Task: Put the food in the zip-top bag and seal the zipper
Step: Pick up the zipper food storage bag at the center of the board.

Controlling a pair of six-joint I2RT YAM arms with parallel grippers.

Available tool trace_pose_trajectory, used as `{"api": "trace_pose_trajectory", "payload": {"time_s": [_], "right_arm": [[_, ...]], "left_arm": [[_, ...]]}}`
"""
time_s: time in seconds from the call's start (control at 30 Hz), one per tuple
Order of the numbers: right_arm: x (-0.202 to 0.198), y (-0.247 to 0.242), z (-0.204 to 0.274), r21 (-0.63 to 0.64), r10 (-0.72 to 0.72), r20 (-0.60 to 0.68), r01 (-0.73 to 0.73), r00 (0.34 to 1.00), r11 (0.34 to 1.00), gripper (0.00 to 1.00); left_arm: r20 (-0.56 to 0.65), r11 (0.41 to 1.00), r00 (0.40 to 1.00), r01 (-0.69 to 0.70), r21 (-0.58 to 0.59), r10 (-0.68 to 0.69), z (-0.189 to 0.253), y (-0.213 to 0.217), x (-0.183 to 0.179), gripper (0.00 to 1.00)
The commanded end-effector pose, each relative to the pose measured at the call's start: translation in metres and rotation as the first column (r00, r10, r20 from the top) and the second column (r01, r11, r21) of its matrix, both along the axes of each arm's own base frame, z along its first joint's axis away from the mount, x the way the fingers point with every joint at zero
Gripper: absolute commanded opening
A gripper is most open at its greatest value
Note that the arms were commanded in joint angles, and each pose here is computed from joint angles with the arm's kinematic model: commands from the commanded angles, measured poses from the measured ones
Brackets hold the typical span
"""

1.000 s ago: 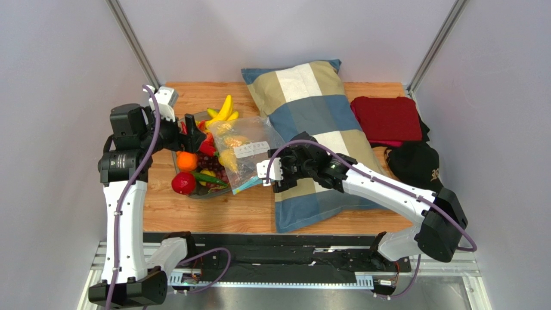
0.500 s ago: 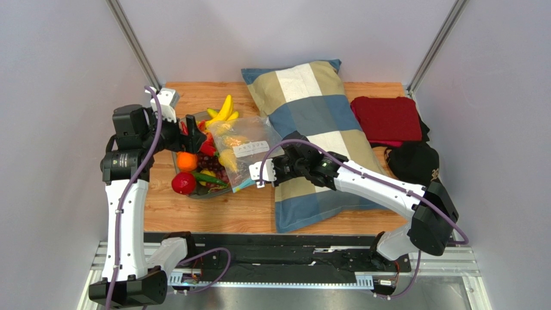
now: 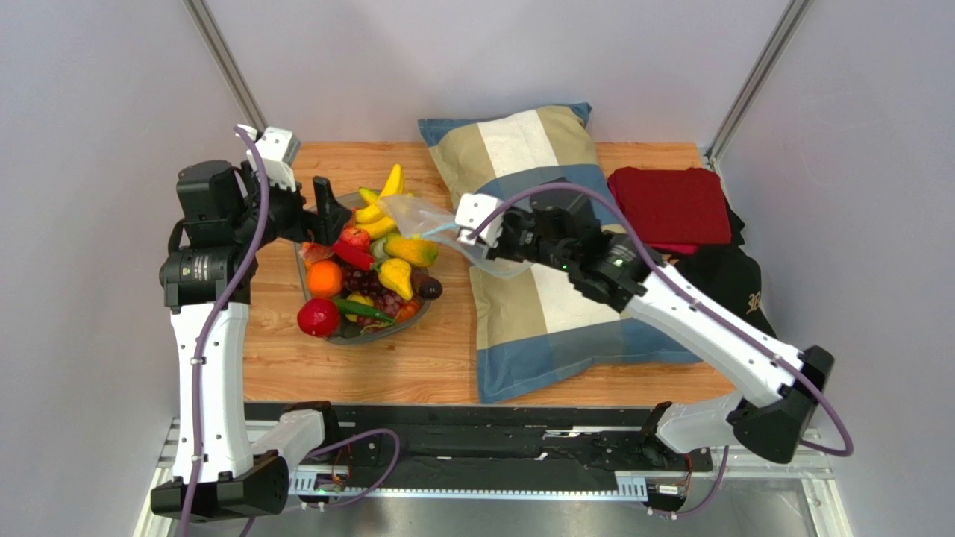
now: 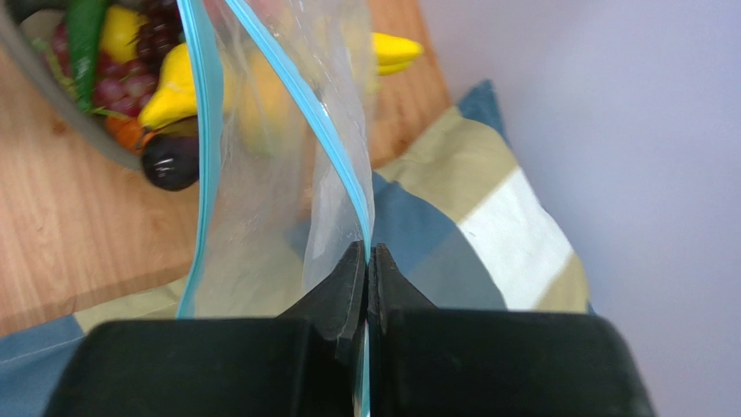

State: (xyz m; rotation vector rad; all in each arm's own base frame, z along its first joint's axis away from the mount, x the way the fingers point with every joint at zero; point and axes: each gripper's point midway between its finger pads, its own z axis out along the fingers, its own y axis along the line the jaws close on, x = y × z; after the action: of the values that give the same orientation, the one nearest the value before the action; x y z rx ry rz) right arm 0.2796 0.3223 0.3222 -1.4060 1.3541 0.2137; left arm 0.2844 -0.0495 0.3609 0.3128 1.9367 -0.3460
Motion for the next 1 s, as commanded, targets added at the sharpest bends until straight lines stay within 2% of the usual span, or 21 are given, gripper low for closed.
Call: {"api": "trace_pose_trajectory", "payload": {"time_s": [0.0,0.13,0.2,0.27,0.33,0.43,0.5,0.57,0.6,0.63,0.67,0.7,0.77,0.83,0.87,0.9,0.93,0.97], "right_arm": [[0.004,-0.055,0.063,0.149,-0.249,0.002,0.246,0.968,0.958,0.0],[0.007,-0.102,0.081,0.199,-0.417,0.001,0.409,0.909,0.891,0.0],[0.003,-0.119,0.086,0.225,-0.47,-0.042,0.466,0.882,0.856,0.0],[0.001,-0.139,0.094,0.261,-0.521,-0.091,0.525,0.849,0.81,0.0],[0.003,-0.152,0.094,0.293,-0.557,-0.175,0.583,0.812,0.757,0.0],[0.001,-0.149,0.085,0.31,-0.54,-0.293,0.612,0.789,0.727,0.0],[0.002,-0.133,0.076,0.297,-0.501,-0.366,0.608,0.784,0.736,0.0],[0.002,-0.118,0.075,0.329,-0.462,-0.478,0.639,0.747,0.695,0.0],[0.013,-0.109,0.063,0.305,-0.471,-0.523,0.672,0.711,0.675,0.0],[0.016,-0.105,0.074,0.331,-0.46,-0.553,0.69,0.695,0.644,0.0],[0.019,-0.096,0.068,0.317,-0.446,-0.621,0.727,0.645,0.609,0.0],[0.03,-0.085,0.058,0.282,-0.453,-0.65,0.747,0.61,0.602,0.0],[0.037,-0.073,0.074,0.307,-0.417,-0.679,0.751,0.603,0.585,0.0],[0.049,-0.065,0.073,0.305,-0.425,-0.681,0.758,0.597,0.576,0.0],[0.054,-0.067,0.086,0.337,-0.43,-0.672,0.766,0.603,0.547,0.0],[0.057,-0.065,0.088,0.343,-0.433,-0.67,0.769,0.603,0.54,0.0],[0.059,-0.062,0.09,0.348,-0.425,-0.673,0.766,0.605,0.54,0.0],[0.059,-0.059,0.095,0.361,-0.407,-0.679,0.761,0.611,0.539,0.0]], "left_arm": [[0.069,0.999,0.997,0.036,-0.019,-0.035,0.025,-0.007,0.012,0.99],[0.055,0.997,0.996,0.077,-0.006,-0.077,0.013,-0.016,0.024,0.99],[0.059,0.996,0.994,0.091,0.009,-0.092,0.006,-0.019,0.032,0.99],[0.044,0.998,0.997,0.067,0.016,-0.067,-0.001,-0.016,0.044,0.99],[0.002,1.0,1.0,-0.025,-0.004,0.025,-0.006,-0.006,0.054,0.98],[-0.08,0.989,0.987,-0.142,-0.042,0.138,-0.023,0.005,0.06,0.98],[-0.128,0.973,0.969,-0.22,-0.065,0.21,-0.039,0.012,0.06,0.97],[-0.196,0.936,0.931,-0.333,-0.11,0.308,-0.052,0.025,0.058,0.94],[-0.236,0.922,0.914,-0.366,-0.126,0.331,-0.063,0.029,0.057,0.91],[-0.275,0.905,0.9,-0.392,-0.167,0.339,-0.068,0.03,0.056,0.9],[-0.309,0.865,0.873,-0.452,-0.218,0.378,-0.072,0.045,0.057,0.88],[-0.339,0.85,0.862,-0.466,-0.245,0.375,-0.079,0.049,0.055,0.83],[-0.373,0.84,0.856,-0.47,-0.272,0.358,-0.083,0.057,0.051,0.79],[-0.358,0.897,0.888,-0.381,-0.223,0.288,-0.083,0.052,0.044,0.78],[-0.386,0.927,0.894,-0.321,-0.195,0.228,-0.089,0.045,0.033,0.8],[-0.336,0.973,0.93,-0.197,-0.119,0.147,-0.086,0.043,0.026,0.86],[-0.331,0.989,0.94,-0.121,-0.082,0.087,-0.087,0.039,0.017,0.91],[-0.375,0.996,0.925,-0.081,-0.047,0.057,-0.095,0.037,-0.002,0.95]]}}
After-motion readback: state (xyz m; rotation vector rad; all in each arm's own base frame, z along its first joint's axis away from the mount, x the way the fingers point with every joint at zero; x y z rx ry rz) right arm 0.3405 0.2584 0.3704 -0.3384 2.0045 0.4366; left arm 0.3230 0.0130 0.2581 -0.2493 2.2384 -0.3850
